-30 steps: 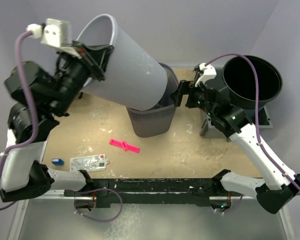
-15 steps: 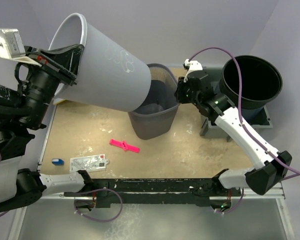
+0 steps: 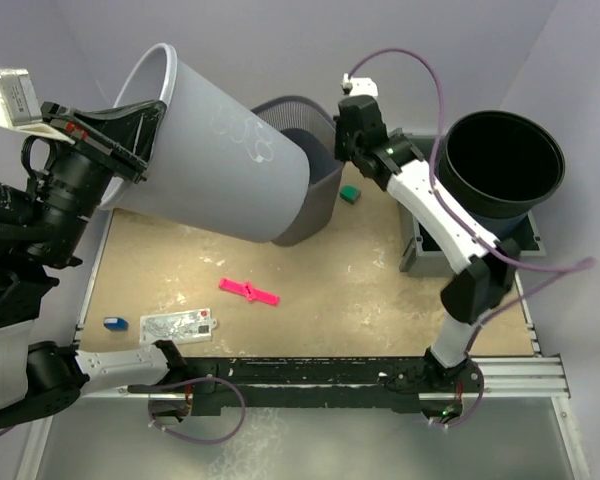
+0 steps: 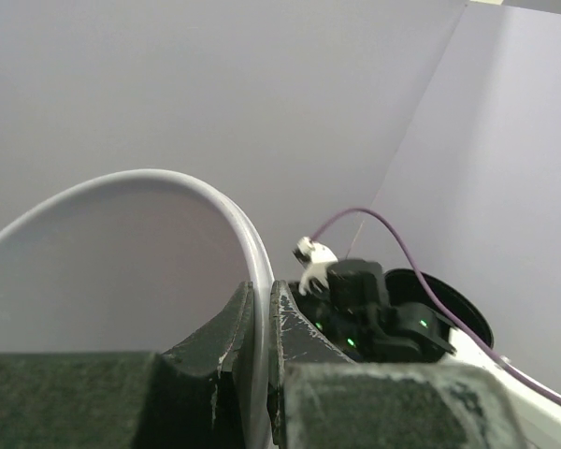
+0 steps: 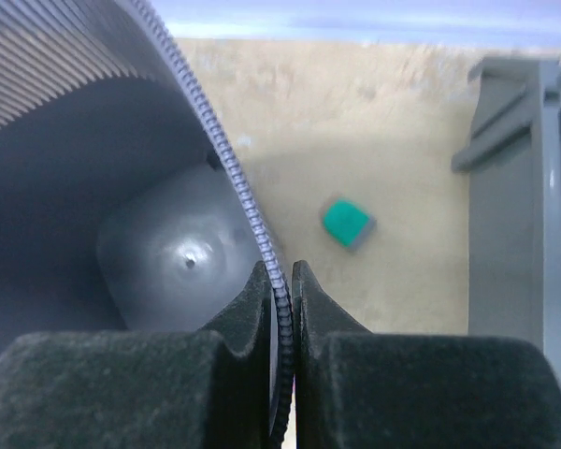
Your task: Turn the large container upside down
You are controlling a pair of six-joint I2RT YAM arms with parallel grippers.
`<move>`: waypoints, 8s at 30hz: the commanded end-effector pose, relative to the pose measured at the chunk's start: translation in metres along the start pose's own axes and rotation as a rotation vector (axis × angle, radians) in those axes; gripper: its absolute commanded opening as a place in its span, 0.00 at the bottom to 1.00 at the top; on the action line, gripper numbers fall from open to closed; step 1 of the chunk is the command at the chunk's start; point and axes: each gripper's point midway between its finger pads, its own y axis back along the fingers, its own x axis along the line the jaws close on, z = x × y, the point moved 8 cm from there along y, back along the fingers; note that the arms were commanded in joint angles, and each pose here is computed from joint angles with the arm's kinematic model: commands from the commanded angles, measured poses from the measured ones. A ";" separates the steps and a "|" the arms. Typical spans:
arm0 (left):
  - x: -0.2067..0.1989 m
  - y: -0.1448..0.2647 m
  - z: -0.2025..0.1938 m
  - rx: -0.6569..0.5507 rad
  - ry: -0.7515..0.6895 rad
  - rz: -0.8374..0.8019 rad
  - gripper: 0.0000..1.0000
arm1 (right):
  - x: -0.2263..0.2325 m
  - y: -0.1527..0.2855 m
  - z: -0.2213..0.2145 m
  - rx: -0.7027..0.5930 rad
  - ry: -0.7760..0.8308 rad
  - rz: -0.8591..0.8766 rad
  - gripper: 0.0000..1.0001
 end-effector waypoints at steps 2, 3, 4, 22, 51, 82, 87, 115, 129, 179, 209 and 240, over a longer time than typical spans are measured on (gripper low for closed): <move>-0.005 0.007 0.017 -0.068 0.079 -0.058 0.00 | -0.007 -0.040 0.068 -0.173 -0.066 -0.188 0.00; -0.006 0.004 0.010 -0.047 0.076 -0.049 0.00 | -0.008 -0.045 0.071 -0.179 -0.069 -0.205 0.00; -0.007 0.000 0.001 -0.018 0.074 -0.047 0.00 | -0.008 -0.051 0.074 -0.188 -0.071 -0.215 0.00; -0.026 -0.029 -0.141 0.237 0.241 -0.114 0.00 | -0.016 0.002 0.087 -0.234 -0.084 -0.051 0.95; 0.020 0.013 -0.305 0.706 0.204 0.203 0.60 | -0.075 0.186 -0.051 0.048 -0.051 0.269 1.00; 0.009 0.058 -0.387 0.923 0.600 0.105 0.44 | -0.085 0.225 -0.176 0.410 -0.363 0.338 0.27; 0.006 0.052 -0.380 0.897 0.632 0.083 0.43 | -0.079 0.206 -0.182 0.432 -0.371 0.342 0.19; 0.012 -0.057 -0.250 0.609 0.565 -0.073 0.40 | -0.027 0.109 -0.169 0.210 -0.611 0.537 0.17; 0.003 -0.068 -0.267 0.591 0.672 -0.193 0.40 | -0.018 0.091 -0.225 0.284 -0.661 0.487 0.30; 0.038 -0.025 -0.215 0.619 0.181 0.034 0.64 | 0.136 0.084 -0.243 0.205 -0.131 0.903 0.59; -0.039 0.031 -0.306 1.094 0.041 -0.420 0.64 | -0.015 0.124 -0.265 0.155 -0.057 0.262 0.67; 0.015 -0.053 -0.243 0.640 0.189 -0.061 0.62 | 0.034 0.120 -0.212 0.031 -0.178 0.414 0.68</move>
